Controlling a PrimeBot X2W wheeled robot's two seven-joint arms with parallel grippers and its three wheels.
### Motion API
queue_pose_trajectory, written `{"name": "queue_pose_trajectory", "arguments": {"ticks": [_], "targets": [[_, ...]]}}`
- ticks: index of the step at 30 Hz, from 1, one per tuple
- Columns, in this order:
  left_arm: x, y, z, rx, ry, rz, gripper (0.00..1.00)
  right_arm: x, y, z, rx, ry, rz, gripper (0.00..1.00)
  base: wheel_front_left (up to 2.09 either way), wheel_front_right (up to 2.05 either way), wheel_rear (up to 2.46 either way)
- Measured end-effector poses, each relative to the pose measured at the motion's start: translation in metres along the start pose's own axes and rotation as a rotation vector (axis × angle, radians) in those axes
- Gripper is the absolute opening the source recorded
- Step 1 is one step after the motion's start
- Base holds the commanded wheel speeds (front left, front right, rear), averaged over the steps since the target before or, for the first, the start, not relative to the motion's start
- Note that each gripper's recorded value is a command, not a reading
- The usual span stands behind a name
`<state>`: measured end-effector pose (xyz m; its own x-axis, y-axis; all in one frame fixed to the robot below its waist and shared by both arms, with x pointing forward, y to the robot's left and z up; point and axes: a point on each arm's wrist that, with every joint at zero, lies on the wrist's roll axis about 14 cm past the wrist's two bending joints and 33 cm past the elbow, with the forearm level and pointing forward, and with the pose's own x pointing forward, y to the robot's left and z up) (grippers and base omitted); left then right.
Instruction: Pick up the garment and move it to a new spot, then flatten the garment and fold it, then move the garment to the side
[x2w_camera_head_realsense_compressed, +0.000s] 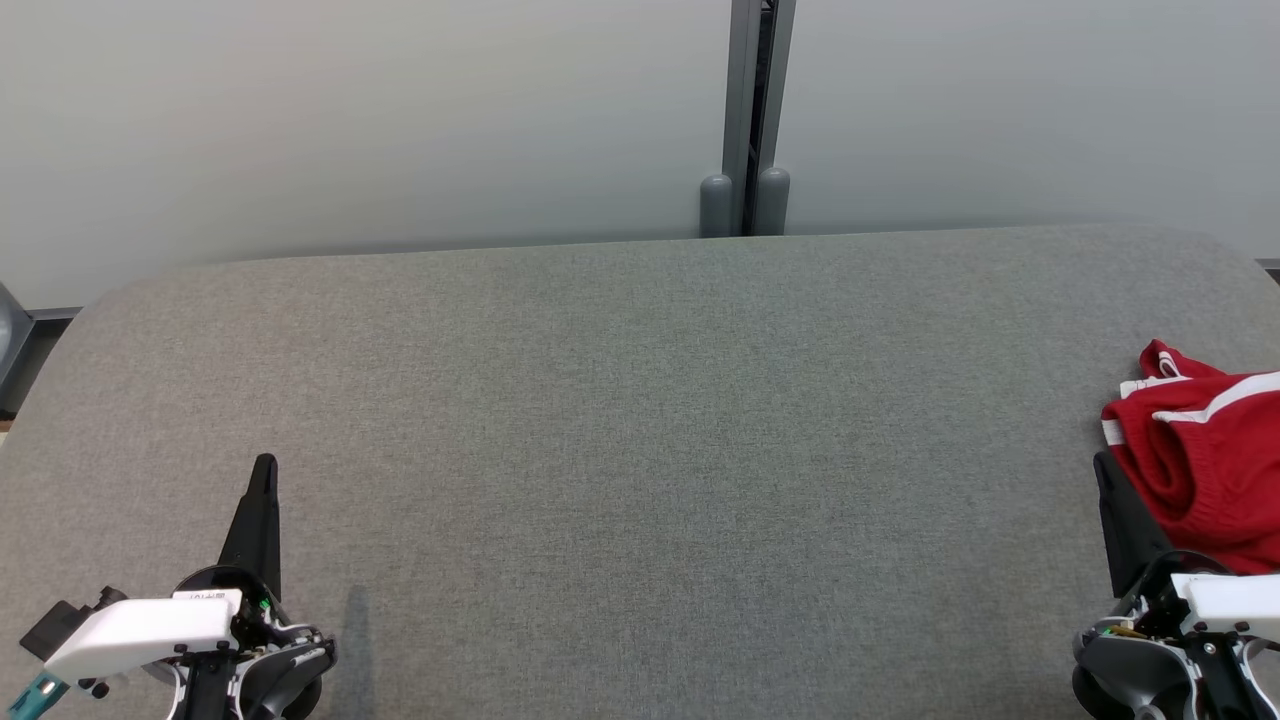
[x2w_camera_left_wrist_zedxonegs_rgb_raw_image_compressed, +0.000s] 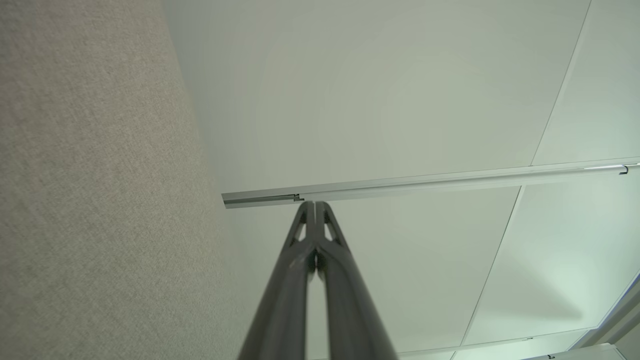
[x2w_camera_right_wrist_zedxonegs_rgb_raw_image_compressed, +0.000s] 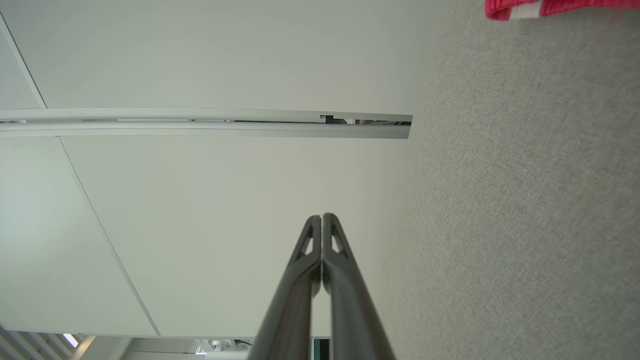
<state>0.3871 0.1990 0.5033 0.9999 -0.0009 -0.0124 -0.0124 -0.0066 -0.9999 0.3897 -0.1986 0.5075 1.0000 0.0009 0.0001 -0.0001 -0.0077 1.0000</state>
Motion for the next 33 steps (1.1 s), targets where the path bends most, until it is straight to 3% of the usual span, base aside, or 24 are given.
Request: {"name": "queue_pose_trajectory", "arguments": {"ticks": [33], "targets": [[0.0, -0.0001, 0.0, 0.0, 0.0, 0.0, 0.0, 0.0, 0.0, 0.0, 0.0, 0.0, 0.0, 0.0, 0.0, 0.0, 0.0]]}}
